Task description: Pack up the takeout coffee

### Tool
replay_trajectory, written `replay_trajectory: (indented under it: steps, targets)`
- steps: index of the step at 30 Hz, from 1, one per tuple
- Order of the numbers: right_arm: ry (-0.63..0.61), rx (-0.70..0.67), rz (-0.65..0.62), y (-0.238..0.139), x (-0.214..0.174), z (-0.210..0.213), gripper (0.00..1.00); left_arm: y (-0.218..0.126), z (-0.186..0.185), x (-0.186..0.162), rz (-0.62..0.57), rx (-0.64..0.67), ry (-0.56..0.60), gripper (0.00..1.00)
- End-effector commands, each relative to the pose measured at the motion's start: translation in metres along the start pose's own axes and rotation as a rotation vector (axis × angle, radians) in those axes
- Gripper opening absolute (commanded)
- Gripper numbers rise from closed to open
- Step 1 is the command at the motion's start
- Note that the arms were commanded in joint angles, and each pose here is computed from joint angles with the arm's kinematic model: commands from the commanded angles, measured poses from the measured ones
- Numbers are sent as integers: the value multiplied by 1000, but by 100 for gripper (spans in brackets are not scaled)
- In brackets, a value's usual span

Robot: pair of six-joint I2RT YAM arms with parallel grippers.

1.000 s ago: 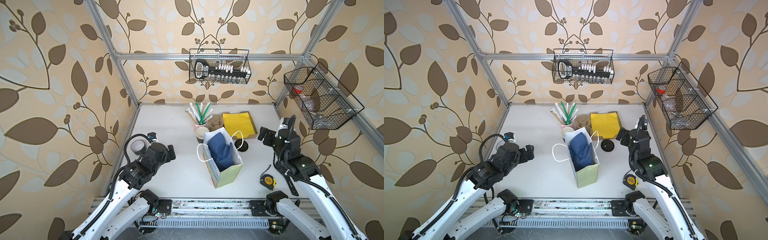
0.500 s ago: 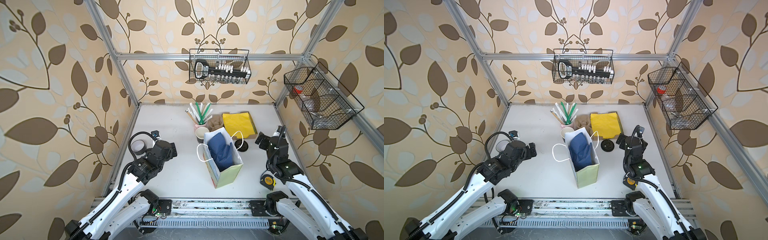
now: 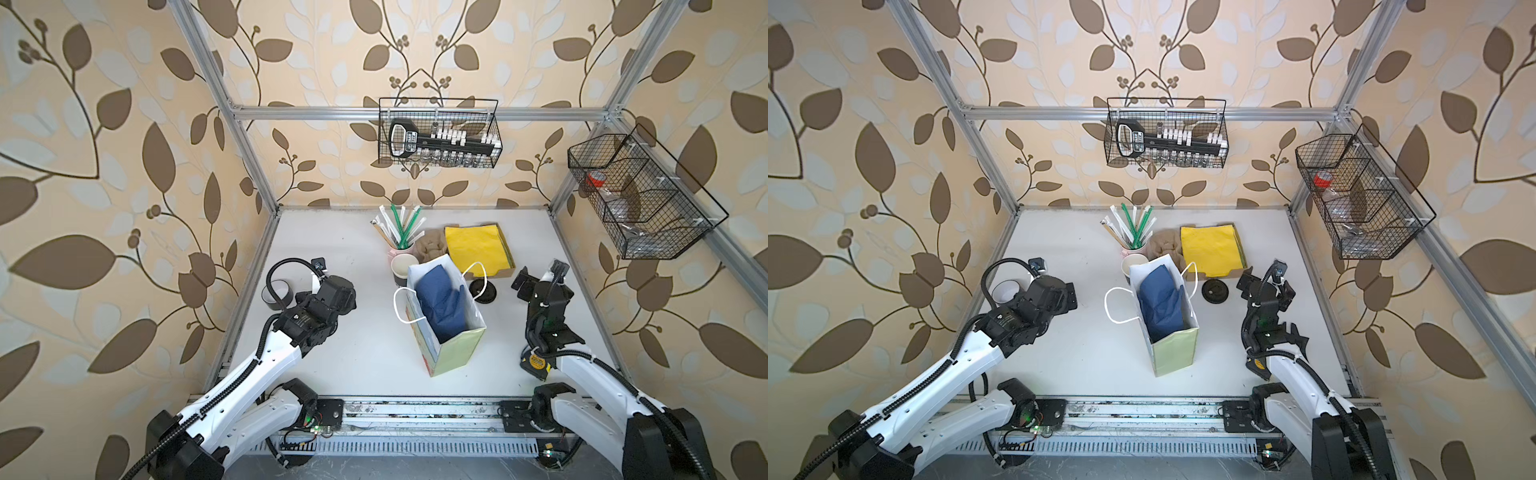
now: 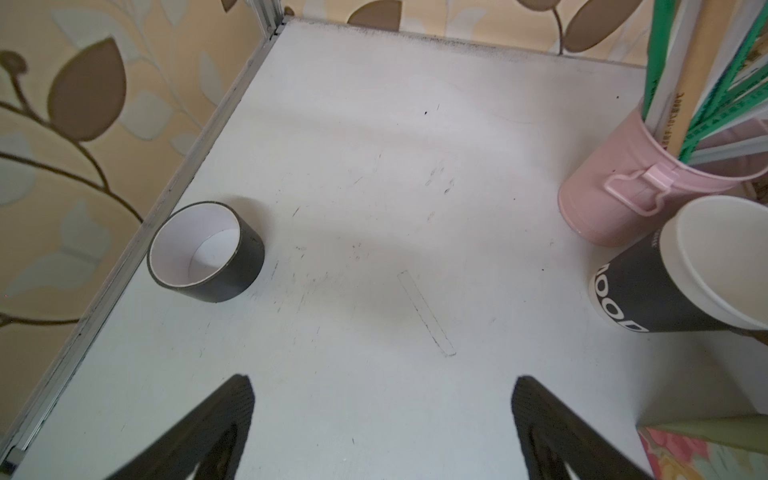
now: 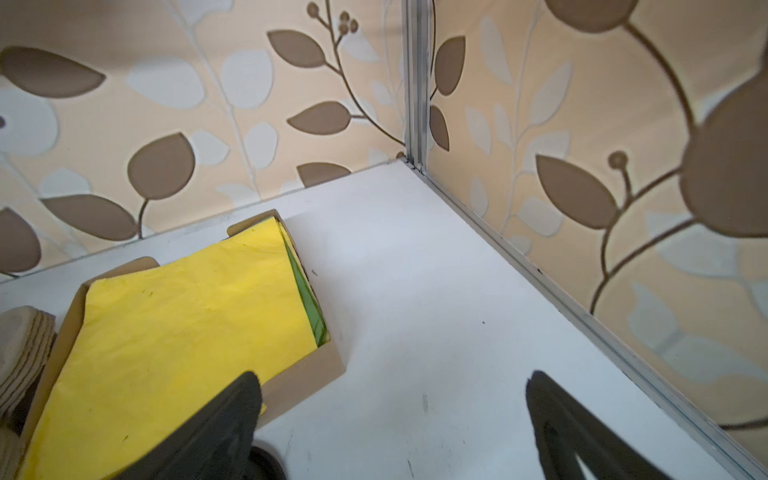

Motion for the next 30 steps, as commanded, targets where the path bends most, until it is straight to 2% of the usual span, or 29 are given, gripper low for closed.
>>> replay_trajectory:
  steps: [1, 5, 7, 10, 13, 16, 18, 21, 24, 27, 28, 30]
  targets:
    - [34, 43, -103, 3, 6, 2, 100, -2, 4, 4, -74, 1, -12, 99]
    - [40, 72, -83, 14, 2, -1, 100, -2, 5, 3, -117, -5, -6, 99]
    - [62, 111, -123, 13, 2, -2, 100, -1, 6, 3, -144, 1, -3, 99]
    - [89, 96, -165, 15, 1, -3, 100, 2, 6, 0, -138, 13, -9, 99]
    - [54, 162, -175, 17, 1, 4, 100, 5, 4, 0, -133, 22, -13, 99]
    - [87, 167, -218, 7, -2, -5, 100, 5, 5, 0, -143, 37, -13, 99]
    - [49, 213, -216, 1, -2, -4, 100, 6, 7, -1, -153, 52, -16, 99]
    - [-64, 231, -138, 0, -5, 0, 100, 10, 6, -3, -158, 56, 7, 99]
    - [-60, 273, -151, -5, -5, 3, 100, 16, 8, -1, -162, 76, 11, 99]
    - [-103, 173, -75, -3, -16, -5, 100, 22, 9, 2, -163, 97, 29, 99]
    - [-82, 160, -90, -5, -22, -10, 100, 24, 9, 3, -167, 103, 25, 99]
    - [-102, 219, -123, -7, -29, -9, 100, 30, 10, 5, -177, 109, 8, 99]
Point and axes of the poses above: each gripper's point midway between its finger pads, its own y axis out along the fingers, its own z axis along the line the jaws close on, x = y × z, the point moved 9 cm from there along -y, back along the fingers, and after that the axes turned 8 degrees about y, right-handed, at the moved point
